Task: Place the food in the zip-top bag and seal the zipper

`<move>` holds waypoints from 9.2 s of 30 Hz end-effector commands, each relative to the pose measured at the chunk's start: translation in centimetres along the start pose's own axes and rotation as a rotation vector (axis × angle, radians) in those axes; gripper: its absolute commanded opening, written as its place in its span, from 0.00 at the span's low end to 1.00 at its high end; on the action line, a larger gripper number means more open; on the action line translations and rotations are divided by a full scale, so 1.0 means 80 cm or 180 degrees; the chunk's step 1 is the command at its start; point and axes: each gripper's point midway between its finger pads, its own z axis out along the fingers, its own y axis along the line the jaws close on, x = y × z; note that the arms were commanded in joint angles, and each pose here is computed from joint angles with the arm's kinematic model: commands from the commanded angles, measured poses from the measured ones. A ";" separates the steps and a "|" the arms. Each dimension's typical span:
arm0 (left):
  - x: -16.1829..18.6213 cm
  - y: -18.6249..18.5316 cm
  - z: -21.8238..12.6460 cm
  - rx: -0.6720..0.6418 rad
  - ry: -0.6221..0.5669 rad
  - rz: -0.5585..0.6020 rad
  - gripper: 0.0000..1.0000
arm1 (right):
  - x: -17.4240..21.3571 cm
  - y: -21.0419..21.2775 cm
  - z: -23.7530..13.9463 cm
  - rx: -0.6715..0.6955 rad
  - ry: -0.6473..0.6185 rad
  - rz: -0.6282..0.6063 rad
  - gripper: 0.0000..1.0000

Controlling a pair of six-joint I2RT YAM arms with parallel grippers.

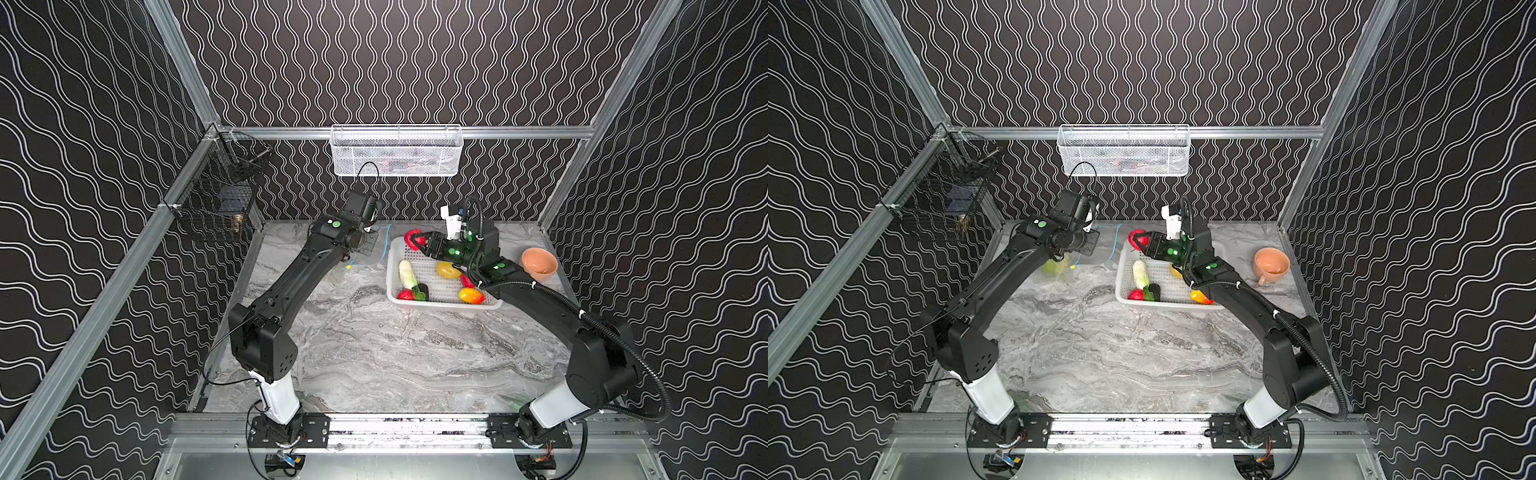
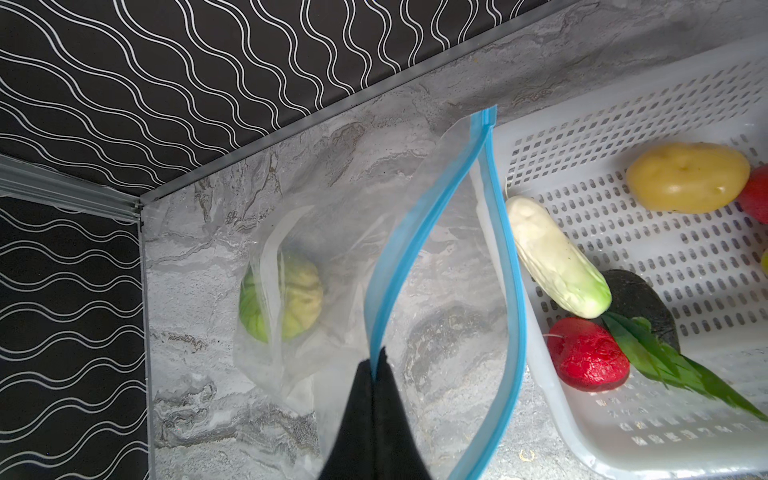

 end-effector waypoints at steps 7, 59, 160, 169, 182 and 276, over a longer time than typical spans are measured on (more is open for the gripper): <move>-0.007 -0.003 -0.008 0.0087 -0.0078 -0.0049 0.00 | -0.016 0.050 0.009 -0.0616 -0.0325 -0.0010 0.11; -0.014 -0.003 -0.025 0.0160 -0.0171 -0.0100 0.00 | 0.075 0.001 0.168 0.0279 0.0287 0.0347 0.62; -0.010 -0.008 -0.031 0.0411 -0.0209 -0.0212 0.00 | 0.050 -0.261 -0.104 0.4106 0.0991 0.0093 0.99; -0.006 -0.019 -0.030 0.0551 -0.0190 -0.0244 0.00 | 0.063 -0.301 -0.114 0.4186 0.1039 0.0334 0.98; -0.007 -0.002 -0.030 0.0307 -0.0218 -0.0184 0.00 | 0.084 -0.330 -0.114 0.4269 0.1232 0.0333 0.86; -0.010 -0.012 -0.026 0.0434 -0.0175 -0.0207 0.00 | 0.033 -0.258 -0.093 0.3309 0.0696 0.0223 0.37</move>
